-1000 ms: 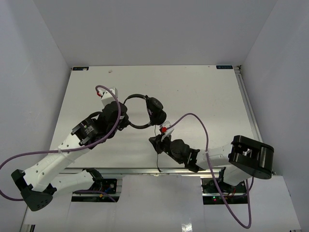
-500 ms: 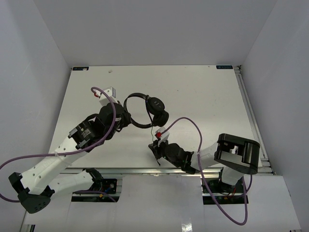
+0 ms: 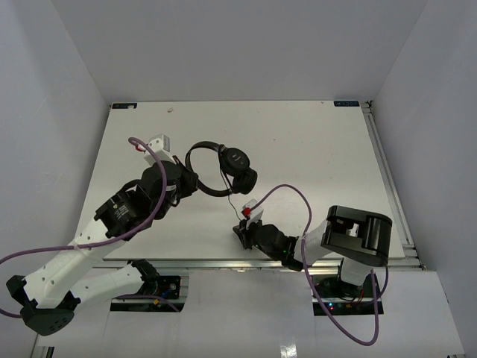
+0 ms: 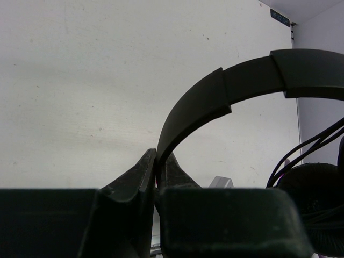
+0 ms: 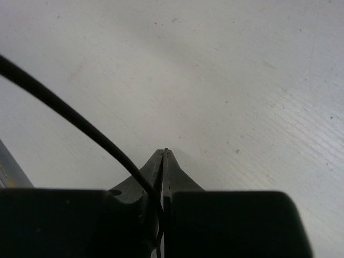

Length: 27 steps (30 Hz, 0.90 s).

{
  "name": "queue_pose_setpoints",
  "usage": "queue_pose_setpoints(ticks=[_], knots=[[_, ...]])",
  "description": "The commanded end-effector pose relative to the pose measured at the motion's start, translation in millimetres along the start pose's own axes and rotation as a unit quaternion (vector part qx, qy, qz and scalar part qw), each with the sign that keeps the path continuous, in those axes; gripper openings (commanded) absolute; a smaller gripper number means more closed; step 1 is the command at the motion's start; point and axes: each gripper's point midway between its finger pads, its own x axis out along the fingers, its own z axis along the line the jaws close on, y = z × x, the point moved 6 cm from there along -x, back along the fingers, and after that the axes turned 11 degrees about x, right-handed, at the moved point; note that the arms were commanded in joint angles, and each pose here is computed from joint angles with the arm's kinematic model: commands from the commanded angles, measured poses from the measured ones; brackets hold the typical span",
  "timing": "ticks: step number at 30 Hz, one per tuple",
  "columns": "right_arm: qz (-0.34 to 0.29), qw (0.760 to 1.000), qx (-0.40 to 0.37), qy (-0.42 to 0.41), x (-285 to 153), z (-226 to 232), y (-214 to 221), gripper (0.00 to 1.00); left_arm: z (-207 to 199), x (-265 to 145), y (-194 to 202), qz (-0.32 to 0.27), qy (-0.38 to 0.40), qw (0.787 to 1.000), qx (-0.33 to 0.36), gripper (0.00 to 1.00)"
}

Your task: Wrap the headphones

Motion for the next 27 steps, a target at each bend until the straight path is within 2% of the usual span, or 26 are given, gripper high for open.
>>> queue_pose_setpoints(ticks=[1,5,9,15,21,27], knots=[[-0.032,0.999,0.013,0.011,-1.6,-3.1,-5.1,0.08,-8.6,-10.6,-17.0,-0.026,0.036,0.999,-0.023,0.0],[-0.041,0.999,0.009,0.026,-7.3,-16.7,-12.8,0.08,-17.3,-22.1,-16.4,-0.016,0.103,0.994,0.021,0.0],[-0.045,0.998,0.015,0.04,-10.7,-36.0,-30.6,0.08,-25.6,-37.5,-11.5,0.005,0.185,0.979,0.091,0.0],[-0.071,0.996,0.038,0.047,-18.3,-60.5,-72.0,0.08,-17.3,-39.1,5.3,0.056,0.193,0.965,0.17,0.0],[-0.081,0.994,0.038,0.062,-20.3,-80.0,-112.7,0.08,-20.5,-38.6,23.5,0.08,0.251,0.939,0.223,0.0],[-0.093,0.993,0.021,0.068,-28.3,-85.7,-170.7,0.08,-7.8,-25.2,38.5,0.105,0.214,0.936,0.26,0.0]])
